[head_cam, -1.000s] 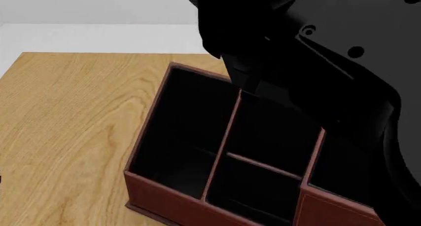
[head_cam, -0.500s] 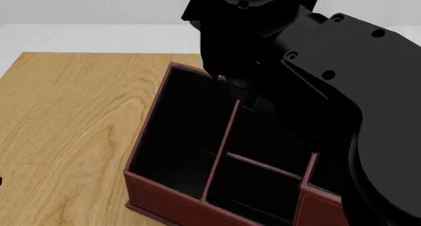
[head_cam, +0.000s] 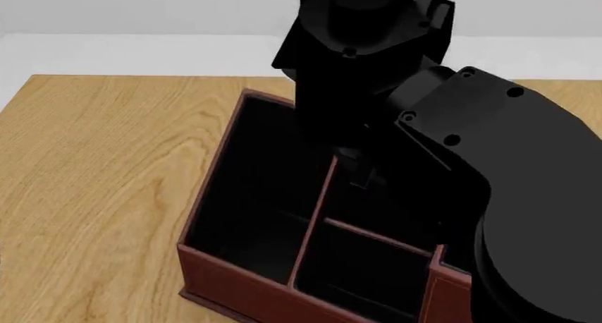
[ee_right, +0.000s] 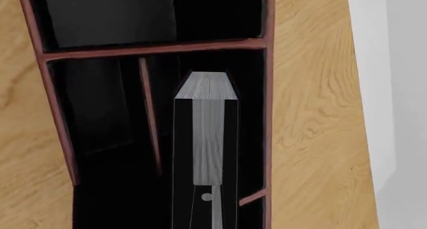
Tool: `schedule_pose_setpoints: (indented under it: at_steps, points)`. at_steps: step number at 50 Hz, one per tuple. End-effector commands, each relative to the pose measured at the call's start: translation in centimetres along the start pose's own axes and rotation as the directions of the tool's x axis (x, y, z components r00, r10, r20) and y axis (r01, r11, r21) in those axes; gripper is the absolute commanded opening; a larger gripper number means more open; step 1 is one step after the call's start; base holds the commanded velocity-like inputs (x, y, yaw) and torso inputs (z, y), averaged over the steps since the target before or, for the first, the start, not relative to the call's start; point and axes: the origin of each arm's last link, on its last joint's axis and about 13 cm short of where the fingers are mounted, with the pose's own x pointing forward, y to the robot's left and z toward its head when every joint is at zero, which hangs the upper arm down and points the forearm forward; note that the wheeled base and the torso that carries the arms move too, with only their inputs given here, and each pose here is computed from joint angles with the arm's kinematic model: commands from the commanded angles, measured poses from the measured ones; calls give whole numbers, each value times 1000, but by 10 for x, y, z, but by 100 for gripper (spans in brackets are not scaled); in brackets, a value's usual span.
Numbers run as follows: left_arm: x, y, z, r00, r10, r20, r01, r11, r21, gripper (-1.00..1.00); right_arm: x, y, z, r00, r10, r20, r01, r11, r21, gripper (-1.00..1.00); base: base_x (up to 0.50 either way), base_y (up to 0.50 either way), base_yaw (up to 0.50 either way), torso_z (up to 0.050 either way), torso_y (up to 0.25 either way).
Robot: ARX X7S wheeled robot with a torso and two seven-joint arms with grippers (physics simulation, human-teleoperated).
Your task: Pick up the book and place it in the front compartment of the caddy.
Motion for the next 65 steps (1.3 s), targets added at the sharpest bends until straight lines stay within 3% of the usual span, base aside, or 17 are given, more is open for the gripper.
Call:
schedule_pose_setpoints:
  at_steps: [1, 43, 44, 65]
  points:
    - [1, -1, 2, 999, -30, 15, 31, 999, -22, 100, 12, 5, 11, 1000, -23, -11, 23, 999, -47, -100, 0, 0, 0, 0, 0]
    - [-4, 2, 3, 1000, -14, 6, 14, 1000, -8, 100, 53, 16, 3, 999, -27, -27, 27, 1000, -10, -100, 0, 0, 0, 0, 1]
    - [-4, 2, 3, 1000, -14, 6, 14, 1000, -8, 100, 53, 15, 3, 999, -41, -27, 41, 999, -15, 100, 0, 0, 0, 0, 0]
    - [-4, 2, 5, 1000, -14, 11, 14, 1000, -10, 100, 47, 13, 3, 998, -59, -14, 59, 998, -6, 100, 0, 0, 0, 0, 0]
